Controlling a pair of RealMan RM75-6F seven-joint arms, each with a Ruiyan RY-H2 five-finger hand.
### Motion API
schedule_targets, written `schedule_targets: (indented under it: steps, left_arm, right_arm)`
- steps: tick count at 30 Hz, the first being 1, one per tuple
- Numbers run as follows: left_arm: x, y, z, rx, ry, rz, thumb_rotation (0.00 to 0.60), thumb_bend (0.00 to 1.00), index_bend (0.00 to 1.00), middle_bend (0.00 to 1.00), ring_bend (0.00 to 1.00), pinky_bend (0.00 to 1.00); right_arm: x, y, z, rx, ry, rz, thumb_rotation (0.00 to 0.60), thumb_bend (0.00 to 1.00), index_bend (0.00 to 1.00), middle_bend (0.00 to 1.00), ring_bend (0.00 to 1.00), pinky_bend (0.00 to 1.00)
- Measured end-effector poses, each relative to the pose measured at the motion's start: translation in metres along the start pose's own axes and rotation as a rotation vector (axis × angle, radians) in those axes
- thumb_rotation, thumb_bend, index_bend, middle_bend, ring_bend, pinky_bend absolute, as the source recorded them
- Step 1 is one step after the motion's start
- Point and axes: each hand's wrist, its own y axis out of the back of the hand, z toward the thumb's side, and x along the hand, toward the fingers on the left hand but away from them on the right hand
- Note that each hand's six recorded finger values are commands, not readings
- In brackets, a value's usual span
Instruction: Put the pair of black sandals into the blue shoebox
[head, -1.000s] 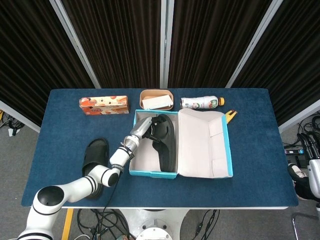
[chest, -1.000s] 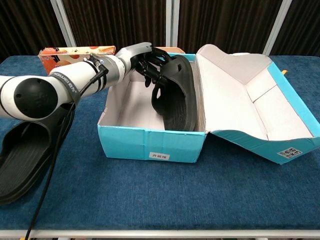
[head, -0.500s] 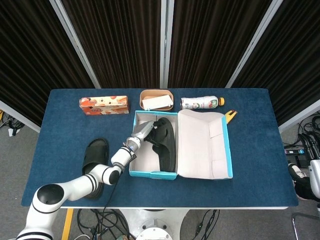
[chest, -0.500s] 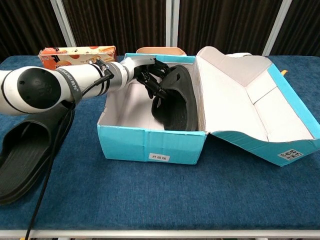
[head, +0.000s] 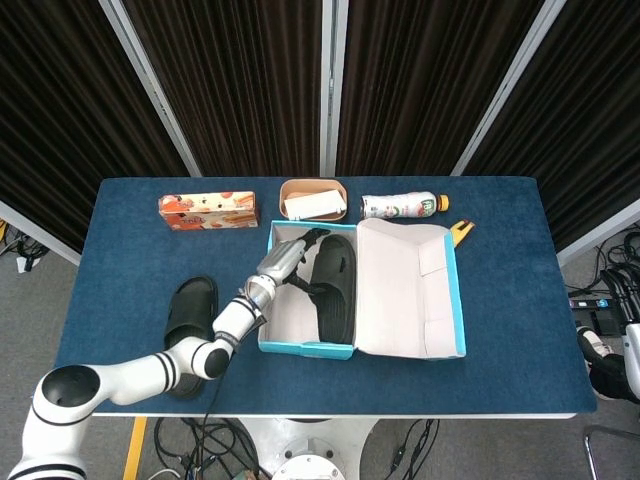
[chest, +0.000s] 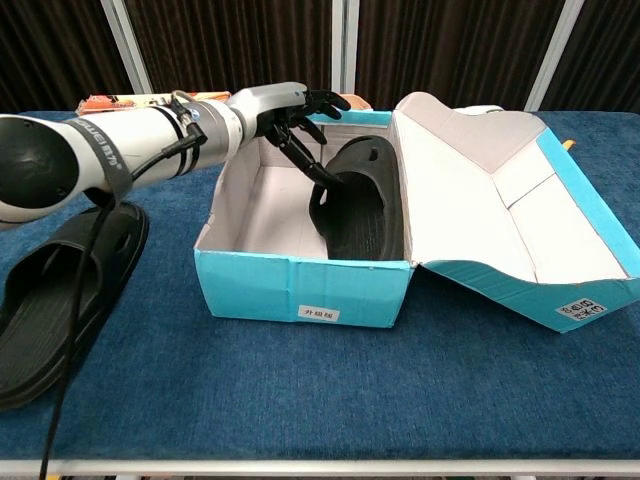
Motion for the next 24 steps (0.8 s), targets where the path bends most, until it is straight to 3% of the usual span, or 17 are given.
schedule_targets:
  steps: [5, 10, 12, 16, 19, 24]
  left_arm:
    - [-0.019, 0.023, 0.008, 0.032, -0.031, 0.038, 0.6, 0.0, 0.07, 0.03, 0.07, 0.37]
    - [-0.053, 0.069, 0.004, 0.114, -0.036, 0.128, 0.6, 0.0, 0.07, 0.04, 0.09, 0.38]
    - [-0.072, 0.091, -0.005, 0.165, -0.013, 0.175, 0.6, 0.0, 0.08, 0.06, 0.16, 0.39]
    - [-0.111, 0.12, -0.034, 0.278, 0.081, 0.224, 0.6, 0.0, 0.12, 0.1, 0.4, 0.47]
    - [-0.138, 0.128, -0.062, 0.372, 0.175, 0.217, 0.6, 0.0, 0.12, 0.1, 0.49, 0.47]
    - [-0.176, 0.109, -0.106, 0.462, 0.33, 0.111, 0.6, 0.0, 0.11, 0.07, 0.54, 0.48]
  right_arm:
    - [0.0, 0.001, 0.001, -0.001, 0.008, -0.005, 0.6, 0.13, 0.01, 0.1, 0.0, 0.06]
    - [0.0, 0.002, 0.0, -0.002, 0.013, -0.01, 0.6, 0.13, 0.01, 0.1, 0.0, 0.06]
    - [-0.001, 0.002, 0.0, -0.004, 0.015, -0.009, 0.6, 0.13, 0.01, 0.1, 0.0, 0.06]
    - [-0.003, -0.002, 0.001, -0.013, 0.026, -0.002, 0.6, 0.13, 0.01, 0.1, 0.0, 0.06]
    - [-0.006, -0.004, 0.003, -0.018, 0.037, 0.003, 0.6, 0.13, 0.01, 0.1, 0.0, 0.06]
    - [-0.008, -0.007, 0.006, -0.023, 0.05, 0.011, 0.6, 0.13, 0.01, 0.1, 0.0, 0.06]
